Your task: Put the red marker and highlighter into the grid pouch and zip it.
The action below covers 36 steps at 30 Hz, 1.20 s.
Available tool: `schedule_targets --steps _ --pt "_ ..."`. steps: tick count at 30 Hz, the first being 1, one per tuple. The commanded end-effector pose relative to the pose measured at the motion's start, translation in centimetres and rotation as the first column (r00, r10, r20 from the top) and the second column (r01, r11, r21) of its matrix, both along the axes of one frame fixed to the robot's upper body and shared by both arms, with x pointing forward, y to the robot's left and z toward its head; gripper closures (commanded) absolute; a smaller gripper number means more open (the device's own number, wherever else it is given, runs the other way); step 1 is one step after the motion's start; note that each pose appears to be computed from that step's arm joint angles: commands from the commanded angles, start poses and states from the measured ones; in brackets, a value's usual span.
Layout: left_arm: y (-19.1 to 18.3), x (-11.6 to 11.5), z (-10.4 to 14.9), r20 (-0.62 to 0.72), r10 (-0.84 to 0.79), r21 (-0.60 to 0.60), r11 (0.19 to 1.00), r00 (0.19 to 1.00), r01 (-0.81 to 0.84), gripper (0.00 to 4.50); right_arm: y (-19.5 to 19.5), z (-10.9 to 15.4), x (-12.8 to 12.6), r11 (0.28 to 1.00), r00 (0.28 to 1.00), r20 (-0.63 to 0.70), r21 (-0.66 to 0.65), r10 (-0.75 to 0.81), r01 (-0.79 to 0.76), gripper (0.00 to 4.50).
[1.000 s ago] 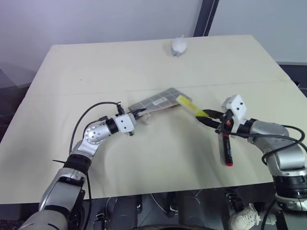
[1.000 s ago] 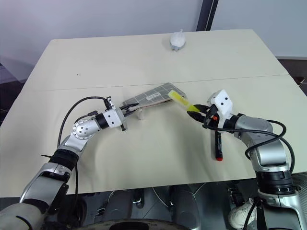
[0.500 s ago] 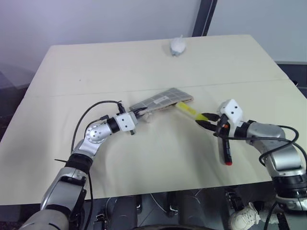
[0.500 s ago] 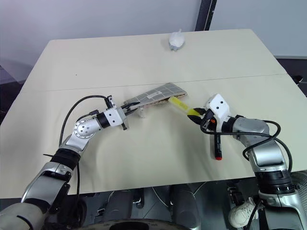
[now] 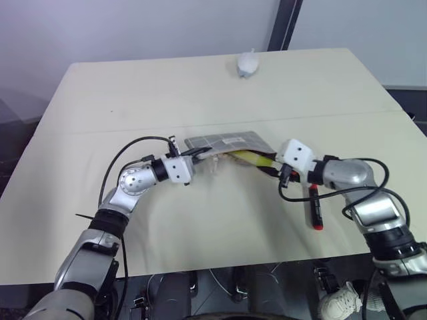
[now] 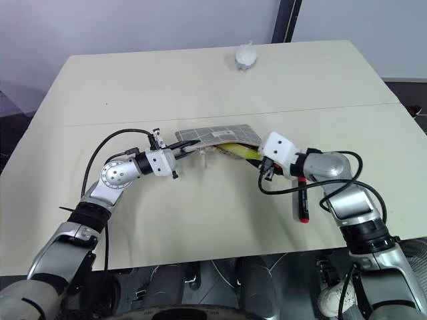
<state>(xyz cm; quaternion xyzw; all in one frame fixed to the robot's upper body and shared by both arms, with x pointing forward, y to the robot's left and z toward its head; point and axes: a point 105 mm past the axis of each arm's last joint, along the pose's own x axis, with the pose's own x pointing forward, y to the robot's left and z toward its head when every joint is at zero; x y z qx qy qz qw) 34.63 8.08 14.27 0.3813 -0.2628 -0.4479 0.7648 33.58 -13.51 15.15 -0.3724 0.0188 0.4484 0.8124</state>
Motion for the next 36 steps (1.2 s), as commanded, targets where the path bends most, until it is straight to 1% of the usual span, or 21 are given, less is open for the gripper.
schedule_targets --steps 1,4,7,9,10,11,13,14,15,19,20,23,24,25,27,28,29,31,33,34,36 --pt "-1.0 -0.8 1.9 0.045 -0.079 -0.034 0.996 0.996 0.08 4.5 3.2 1.9 -0.5 0.99 0.981 0.132 -0.007 0.139 -0.14 3.61" --pt "-1.1 -1.0 1.9 0.02 -0.098 -0.056 0.994 0.995 0.099 4.5 4.2 2.1 -0.4 0.982 0.958 0.218 -0.053 0.187 -0.18 3.61" --pt "-1.0 -1.0 1.9 0.007 -0.1 -0.063 0.993 0.995 0.1 4.5 4.4 2.0 -0.4 0.976 0.941 0.262 -0.075 0.216 -0.204 3.61" --pt "-0.7 -1.0 1.9 0.0 -0.088 -0.067 0.994 0.996 0.088 4.5 3.5 1.6 -0.2 0.98 0.951 0.237 -0.071 0.196 -0.185 2.56" --pt "-0.6 -0.9 1.8 -0.005 -0.08 -0.071 0.994 0.997 0.079 4.5 3.0 1.6 -0.1 0.982 0.952 0.242 -0.07 0.186 -0.174 2.21" --pt "-0.4 -0.9 1.8 -0.009 -0.073 -0.073 0.995 0.997 0.072 4.5 2.7 1.8 0.0 0.985 0.953 0.249 -0.062 0.174 -0.164 1.71" --pt "-0.1 -0.8 1.6 -0.018 -0.057 -0.077 0.995 0.998 0.056 4.5 2.1 2.4 -0.1 0.99 0.961 0.239 -0.006 0.141 -0.144 0.73" --pt "0.1 -0.7 1.5 -0.024 -0.049 -0.081 0.996 0.999 0.047 4.5 1.8 2.6 -0.4 0.99 0.967 0.219 0.032 0.126 -0.136 0.12" --pt "0.2 -0.6 1.5 -0.031 -0.04 -0.085 0.996 0.999 0.038 4.5 1.4 2.7 -0.9 0.988 0.978 0.175 0.087 0.113 -0.129 0.05" --pt "0.5 -0.5 1.1 -0.046 -0.025 -0.086 0.996 0.999 0.021 4.5 0.9 3.0 -2.9 0.956 0.994 0.042 0.275 0.096 -0.104 0.05" --pt "0.5 -0.5 1.0 -0.047 -0.02 -0.084 0.996 0.999 0.016 4.5 0.7 3.2 -3.8 0.931 0.995 -0.006 0.353 0.102 -0.094 0.05" --pt "0.9 -0.3 0.8 -0.05 0.003 -0.079 0.997 0.999 -0.007 4.5 -0.4 3.9 -5.7 0.865 0.99 -0.107 0.5 0.096 -0.03 0.05" --pt "1.1 -0.2 0.7 -0.051 0.012 -0.077 0.997 0.999 -0.016 4.5 -1.5 3.8 -5.9 0.855 0.992 -0.124 0.518 0.03 0.039 0.05" --pt "1.2 -0.1 0.6 -0.052 0.017 -0.075 0.997 0.999 -0.021 4.5 -2.3 3.7 -6.0 0.846 0.99 -0.137 0.526 -0.019 0.089 0.05" --pt "1.5 -0.1 0.5 -0.051 0.028 -0.072 0.997 0.998 -0.032 4.5 -5.0 2.0 -5.4 0.817 0.957 -0.199 0.501 -0.213 0.286 0.05" --pt "1.6 -0.1 0.4 -0.051 0.031 -0.072 0.997 0.998 -0.034 4.5 -6.7 1.0 -5.3 0.804 0.928 -0.195 0.463 -0.319 0.373 0.05" --pt "1.6 -0.1 0.3 -0.052 0.033 -0.074 0.997 0.998 -0.037 4.5 -7.8 0.2 -5.6 0.783 0.9 -0.21 0.443 -0.383 0.437 0.05" --pt "1.6 -0.2 0.1 -0.062 0.031 -0.079 0.996 0.998 -0.035 4.5 -10.2 -2.0 -6.4 0.718 0.813 -0.275 0.382 -0.512 0.582 0.05" --pt "1.4 -0.2 0.0 -0.068 0.023 -0.079 0.996 0.997 -0.028 4.5 -11.4 -3.9 -7.3 0.66 0.734 -0.32 0.322 -0.599 0.679 0.05" --pt "1.3 -0.2 -0.1 -0.07 0.021 -0.077 0.997 0.997 -0.026 4.5 -11.6 -4.6 -7.6 0.645 0.708 -0.328 0.292 -0.626 0.706 0.05" --pt "1.2 0.0 -0.1 -0.069 0.018 -0.076 0.997 0.997 -0.024 4.5 -12.0 -5.6 -8.1 0.59 0.647 -0.375 0.271 -0.663 0.761 0.05"
